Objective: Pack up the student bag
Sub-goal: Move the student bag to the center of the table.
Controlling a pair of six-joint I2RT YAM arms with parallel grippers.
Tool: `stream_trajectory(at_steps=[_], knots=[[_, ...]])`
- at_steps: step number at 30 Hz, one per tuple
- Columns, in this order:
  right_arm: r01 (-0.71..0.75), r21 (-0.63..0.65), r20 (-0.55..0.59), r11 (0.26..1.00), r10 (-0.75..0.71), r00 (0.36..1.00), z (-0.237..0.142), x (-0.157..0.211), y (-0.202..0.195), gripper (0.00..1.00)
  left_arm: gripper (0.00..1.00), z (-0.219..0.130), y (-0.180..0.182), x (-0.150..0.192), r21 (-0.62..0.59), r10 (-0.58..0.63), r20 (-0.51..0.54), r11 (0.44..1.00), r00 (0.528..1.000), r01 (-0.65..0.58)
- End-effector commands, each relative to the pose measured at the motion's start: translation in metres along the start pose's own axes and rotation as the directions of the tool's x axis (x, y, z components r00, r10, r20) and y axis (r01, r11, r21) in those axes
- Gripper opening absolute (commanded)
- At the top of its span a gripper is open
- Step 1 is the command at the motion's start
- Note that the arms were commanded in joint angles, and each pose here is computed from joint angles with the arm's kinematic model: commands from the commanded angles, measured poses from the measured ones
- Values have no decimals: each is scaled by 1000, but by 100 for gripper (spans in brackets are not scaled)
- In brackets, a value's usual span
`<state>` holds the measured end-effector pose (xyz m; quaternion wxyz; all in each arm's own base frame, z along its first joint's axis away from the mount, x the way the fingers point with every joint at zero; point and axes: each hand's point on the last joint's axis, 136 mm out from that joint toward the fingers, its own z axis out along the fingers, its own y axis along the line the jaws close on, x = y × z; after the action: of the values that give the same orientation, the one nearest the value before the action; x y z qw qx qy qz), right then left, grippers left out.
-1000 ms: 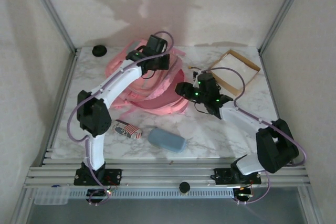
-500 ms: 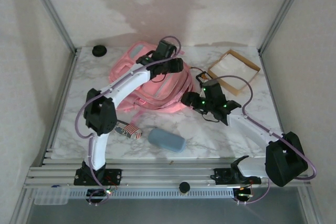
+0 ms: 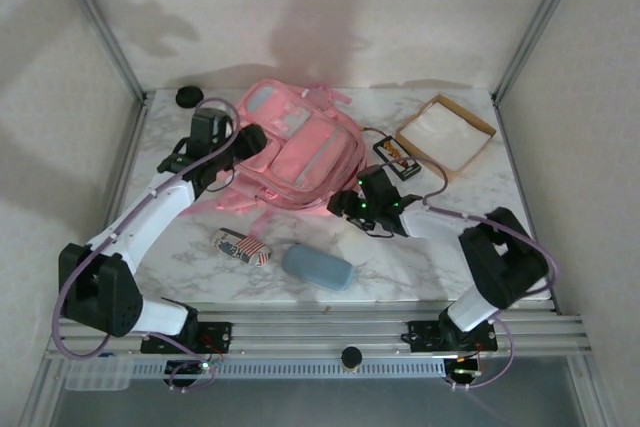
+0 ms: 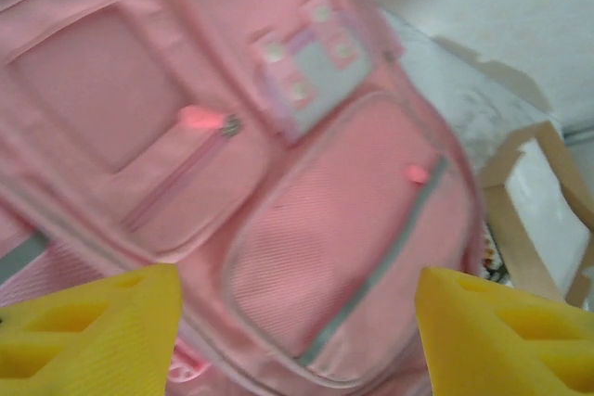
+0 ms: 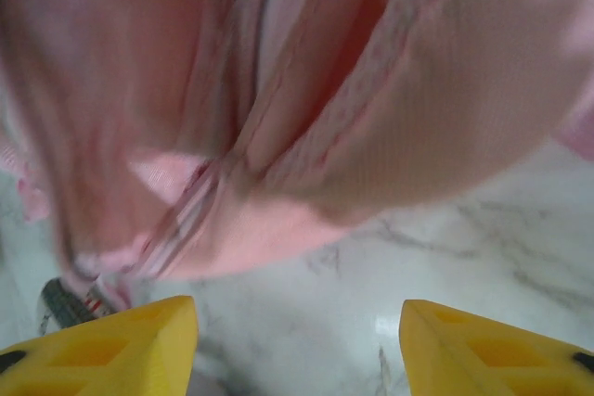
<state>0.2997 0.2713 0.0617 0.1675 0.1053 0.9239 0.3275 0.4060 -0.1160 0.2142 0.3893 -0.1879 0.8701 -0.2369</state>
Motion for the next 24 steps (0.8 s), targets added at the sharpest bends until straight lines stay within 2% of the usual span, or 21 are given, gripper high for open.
stream_trajectory(at_steps=[1,3,6,8,11,13,19,24], knots=[[14,-4,117,1000,-13,993,6,-40,9,56,67,-5,16,-1,33,-88,19,996,996,87],[7,3,160,1000,-7,987,6,-61,-1,50,68,-4,38,2,-20,-116,19,993,993,117],[8,28,204,1000,-14,979,4,-91,-14,48,68,0,68,10,-79,-180,15,980,984,181],[26,50,212,998,-36,977,3,-107,-17,46,68,5,77,18,-66,-232,12,970,973,233],[64,39,190,997,-70,979,3,-111,-7,45,66,17,80,33,-35,-314,-23,949,949,313],[79,18,177,997,-81,981,-2,-105,3,47,65,22,78,40,-4,-359,-35,933,932,360],[192,115,169,975,-209,963,-26,-70,26,50,67,27,92,66,2,-502,-34,864,864,503],[359,18,76,933,-360,930,-7,-14,74,51,66,45,97,78,-26,-535,-77,845,841,535]])
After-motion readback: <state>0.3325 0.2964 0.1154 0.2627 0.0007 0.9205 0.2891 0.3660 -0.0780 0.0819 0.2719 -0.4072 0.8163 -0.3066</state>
